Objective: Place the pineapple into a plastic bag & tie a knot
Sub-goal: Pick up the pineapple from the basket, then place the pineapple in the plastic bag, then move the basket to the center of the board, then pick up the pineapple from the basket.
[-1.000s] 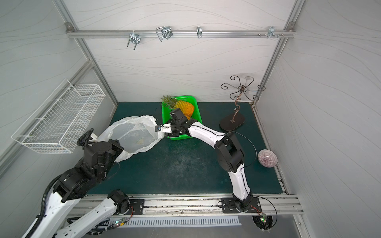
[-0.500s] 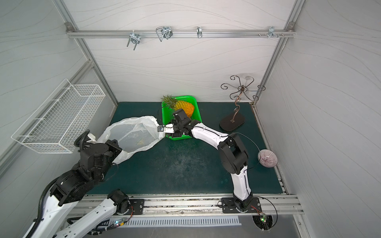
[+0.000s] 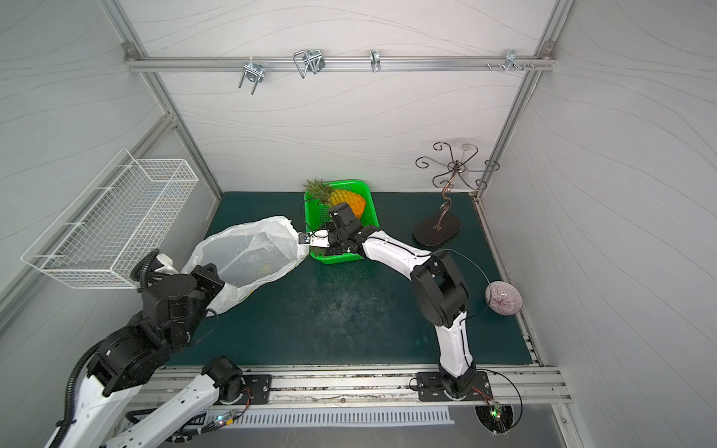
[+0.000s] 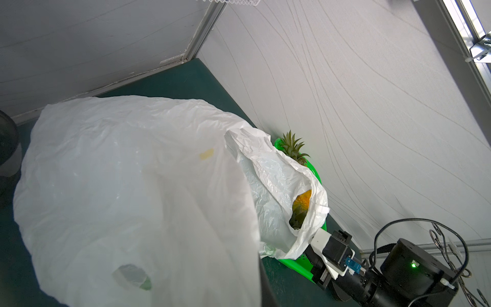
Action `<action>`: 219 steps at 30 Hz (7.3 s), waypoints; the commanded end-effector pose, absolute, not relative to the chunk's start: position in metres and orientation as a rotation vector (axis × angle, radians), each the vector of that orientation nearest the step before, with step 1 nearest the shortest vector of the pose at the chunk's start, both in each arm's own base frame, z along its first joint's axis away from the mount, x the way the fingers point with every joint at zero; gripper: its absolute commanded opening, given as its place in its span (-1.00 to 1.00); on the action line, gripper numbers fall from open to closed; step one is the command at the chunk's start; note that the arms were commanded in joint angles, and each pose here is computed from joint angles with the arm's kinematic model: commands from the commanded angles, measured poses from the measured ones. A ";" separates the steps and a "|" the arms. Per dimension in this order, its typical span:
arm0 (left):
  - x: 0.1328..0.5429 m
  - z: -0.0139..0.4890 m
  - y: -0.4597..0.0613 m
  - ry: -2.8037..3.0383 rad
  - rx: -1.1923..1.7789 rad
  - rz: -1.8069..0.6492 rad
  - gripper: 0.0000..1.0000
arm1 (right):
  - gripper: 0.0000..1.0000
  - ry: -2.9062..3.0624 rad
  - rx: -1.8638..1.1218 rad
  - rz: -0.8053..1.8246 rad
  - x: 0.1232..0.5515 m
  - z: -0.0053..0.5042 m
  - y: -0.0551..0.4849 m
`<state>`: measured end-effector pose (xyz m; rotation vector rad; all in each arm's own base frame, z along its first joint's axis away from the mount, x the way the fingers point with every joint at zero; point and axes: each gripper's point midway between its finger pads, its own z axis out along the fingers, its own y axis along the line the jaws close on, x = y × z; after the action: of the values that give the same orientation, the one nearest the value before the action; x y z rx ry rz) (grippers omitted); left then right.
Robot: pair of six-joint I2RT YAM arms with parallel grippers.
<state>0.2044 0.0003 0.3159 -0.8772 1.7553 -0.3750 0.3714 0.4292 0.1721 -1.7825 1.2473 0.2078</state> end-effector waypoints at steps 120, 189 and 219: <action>0.195 0.285 -0.042 1.916 -0.934 -0.671 -1.00 | 0.66 2.062 -0.888 0.328 0.433 0.241 0.330; 0.221 0.282 -0.054 1.831 -0.895 -0.718 -1.00 | -0.99 2.777 -0.198 -0.178 0.268 0.094 0.087; 0.216 0.278 -0.052 1.857 -0.902 -0.702 -1.00 | 0.65 1.984 -1.313 0.141 0.403 0.205 0.292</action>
<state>0.2168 -0.0557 0.2666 -0.8955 1.8953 -0.6899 0.3916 0.2591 0.1924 -1.1734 2.1725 0.1206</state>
